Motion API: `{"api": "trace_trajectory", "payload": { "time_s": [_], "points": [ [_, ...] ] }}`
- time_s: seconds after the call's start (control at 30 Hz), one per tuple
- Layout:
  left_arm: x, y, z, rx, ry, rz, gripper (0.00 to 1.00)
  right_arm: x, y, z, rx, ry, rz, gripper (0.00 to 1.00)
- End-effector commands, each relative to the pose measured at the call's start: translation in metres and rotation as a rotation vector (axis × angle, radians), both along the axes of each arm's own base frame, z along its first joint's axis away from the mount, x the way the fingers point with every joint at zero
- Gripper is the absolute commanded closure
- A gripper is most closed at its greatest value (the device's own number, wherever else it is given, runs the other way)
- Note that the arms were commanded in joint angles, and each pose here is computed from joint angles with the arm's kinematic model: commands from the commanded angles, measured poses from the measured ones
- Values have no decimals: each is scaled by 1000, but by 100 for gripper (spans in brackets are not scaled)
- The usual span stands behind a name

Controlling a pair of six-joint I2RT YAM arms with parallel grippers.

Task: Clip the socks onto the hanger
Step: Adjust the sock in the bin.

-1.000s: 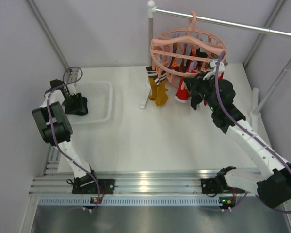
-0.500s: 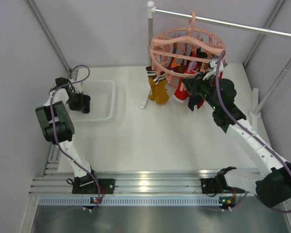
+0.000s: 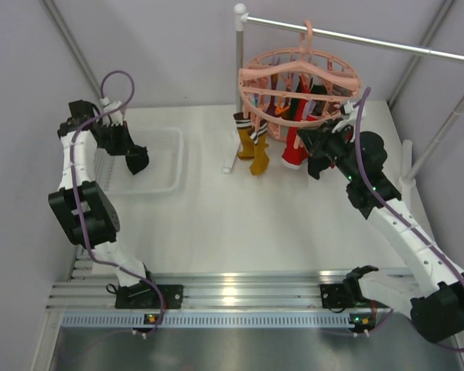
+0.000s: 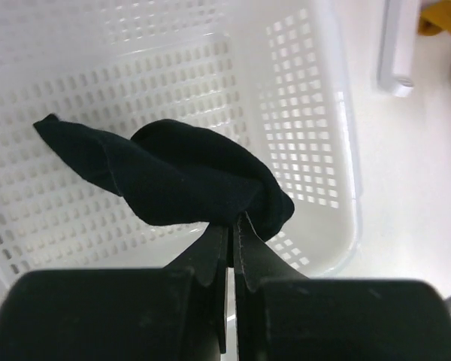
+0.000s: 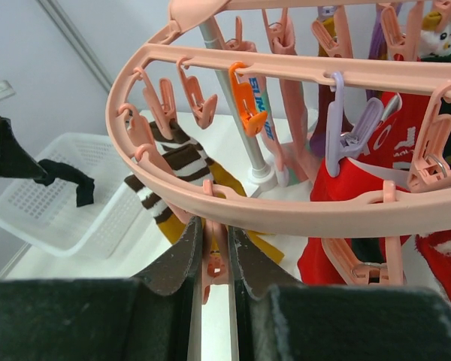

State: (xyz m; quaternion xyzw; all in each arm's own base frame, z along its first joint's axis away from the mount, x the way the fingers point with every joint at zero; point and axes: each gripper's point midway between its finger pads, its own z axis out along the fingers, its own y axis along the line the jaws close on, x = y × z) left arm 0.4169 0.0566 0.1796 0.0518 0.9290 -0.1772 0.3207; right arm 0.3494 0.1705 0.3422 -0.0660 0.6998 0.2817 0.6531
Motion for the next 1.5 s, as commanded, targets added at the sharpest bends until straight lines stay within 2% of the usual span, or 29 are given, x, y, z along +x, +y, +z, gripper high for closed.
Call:
{"api": "trace_trajectory", "payload": {
  "time_s": [0.0, 0.23, 0.37, 0.53, 0.57, 0.67, 0.77, 0.87, 1.2, 1.47],
  "points": [
    [-7, -28, 48, -114, -98, -85, 100, -4, -7, 8, 5, -39, -8, 100],
    [-13, -72, 107, -265, -289, -271, 100, -9, -13, 8, -7, -45, -14, 100],
    [-10, -78, 111, -332, -266, -263, 100, -10, -14, 5, -20, -37, -14, 100],
    [-3, -53, 58, -201, -147, -198, 100, -8, -12, 12, -28, -52, -4, 100],
    [-4, -45, 39, -171, -79, -176, 100, -6, -14, 12, -42, -61, -4, 100],
    [-6, -26, 8, -91, 6, -187, 100, -2, -19, 14, -48, -57, -9, 100],
    [-4, -6, -5, -27, 19, -206, 100, 0, -22, 16, -53, -58, -6, 100],
    [5, 18, -6, 47, 2, -210, 100, 0, -25, 16, -52, -57, -9, 100],
    [-21, 61, -1, 202, 51, -273, 100, 1, -30, 10, -58, -51, -20, 100],
    [-55, 81, -23, 280, 191, -317, 100, 8, -33, 12, -66, -56, -23, 100]
  ]
}}
